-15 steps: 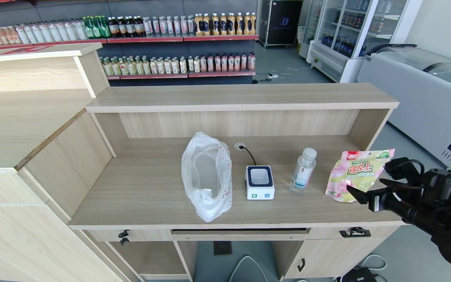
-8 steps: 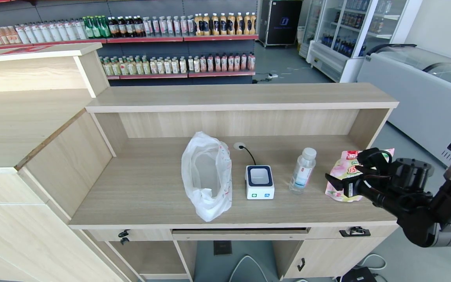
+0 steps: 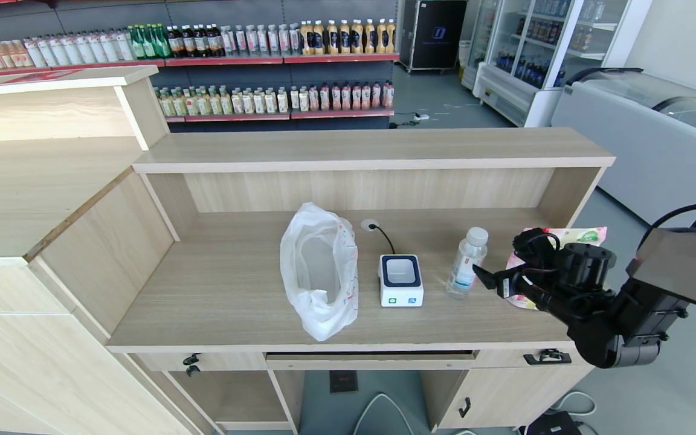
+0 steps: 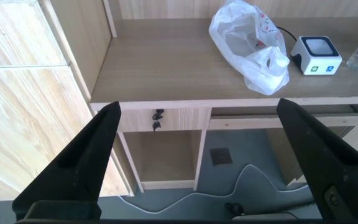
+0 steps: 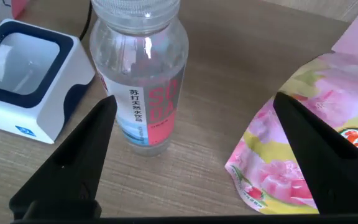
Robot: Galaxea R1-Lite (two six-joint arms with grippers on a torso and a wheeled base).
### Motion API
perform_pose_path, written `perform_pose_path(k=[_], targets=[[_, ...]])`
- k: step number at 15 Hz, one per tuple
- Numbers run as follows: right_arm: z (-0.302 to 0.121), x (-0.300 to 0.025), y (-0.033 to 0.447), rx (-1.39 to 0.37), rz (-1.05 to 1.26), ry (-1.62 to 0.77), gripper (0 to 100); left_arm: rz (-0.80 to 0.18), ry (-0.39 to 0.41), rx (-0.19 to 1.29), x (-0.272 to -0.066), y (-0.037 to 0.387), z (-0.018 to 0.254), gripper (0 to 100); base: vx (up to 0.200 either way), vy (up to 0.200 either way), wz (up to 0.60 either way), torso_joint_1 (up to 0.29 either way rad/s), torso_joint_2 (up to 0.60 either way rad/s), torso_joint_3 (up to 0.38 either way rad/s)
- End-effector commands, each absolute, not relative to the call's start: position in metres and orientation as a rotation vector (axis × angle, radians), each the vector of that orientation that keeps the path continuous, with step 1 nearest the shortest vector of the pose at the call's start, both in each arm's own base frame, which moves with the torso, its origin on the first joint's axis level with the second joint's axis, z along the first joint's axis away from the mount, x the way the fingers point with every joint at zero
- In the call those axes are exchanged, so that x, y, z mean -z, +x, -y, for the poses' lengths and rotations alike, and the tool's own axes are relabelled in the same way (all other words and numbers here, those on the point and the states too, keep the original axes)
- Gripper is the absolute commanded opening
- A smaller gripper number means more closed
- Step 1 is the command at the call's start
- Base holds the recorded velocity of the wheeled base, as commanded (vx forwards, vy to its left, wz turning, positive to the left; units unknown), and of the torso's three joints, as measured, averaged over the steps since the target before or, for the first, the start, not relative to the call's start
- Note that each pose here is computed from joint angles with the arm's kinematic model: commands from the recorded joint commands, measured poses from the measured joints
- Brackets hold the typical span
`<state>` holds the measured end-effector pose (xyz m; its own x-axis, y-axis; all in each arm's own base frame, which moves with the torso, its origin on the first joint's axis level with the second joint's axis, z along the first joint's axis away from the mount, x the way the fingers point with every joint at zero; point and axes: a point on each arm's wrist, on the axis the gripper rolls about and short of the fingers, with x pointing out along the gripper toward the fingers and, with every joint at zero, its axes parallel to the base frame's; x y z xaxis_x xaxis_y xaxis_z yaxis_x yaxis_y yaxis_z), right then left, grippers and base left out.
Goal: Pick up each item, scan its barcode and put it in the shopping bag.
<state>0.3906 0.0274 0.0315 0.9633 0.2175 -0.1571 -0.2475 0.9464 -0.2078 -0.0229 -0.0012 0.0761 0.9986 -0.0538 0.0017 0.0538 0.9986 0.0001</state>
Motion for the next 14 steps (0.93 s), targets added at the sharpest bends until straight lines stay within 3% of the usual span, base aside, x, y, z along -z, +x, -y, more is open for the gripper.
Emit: perform_pose_path(k=[1,14], targets=[[-0.032,-0.021,0.399,-0.25,-0.141,-0.228,100,0.002,0.0,0.054,-0.076,-0.023,0.001,100,0.0,0.0,0.0,0.0,0.0,0.0],[-0.073,0.006,0.445,-0.337,-0.076,-0.227,100,0.002,0.0,0.054,-0.076,-0.023,0.001,100,0.0,0.0,0.0,0.0,0.0,0.0]])
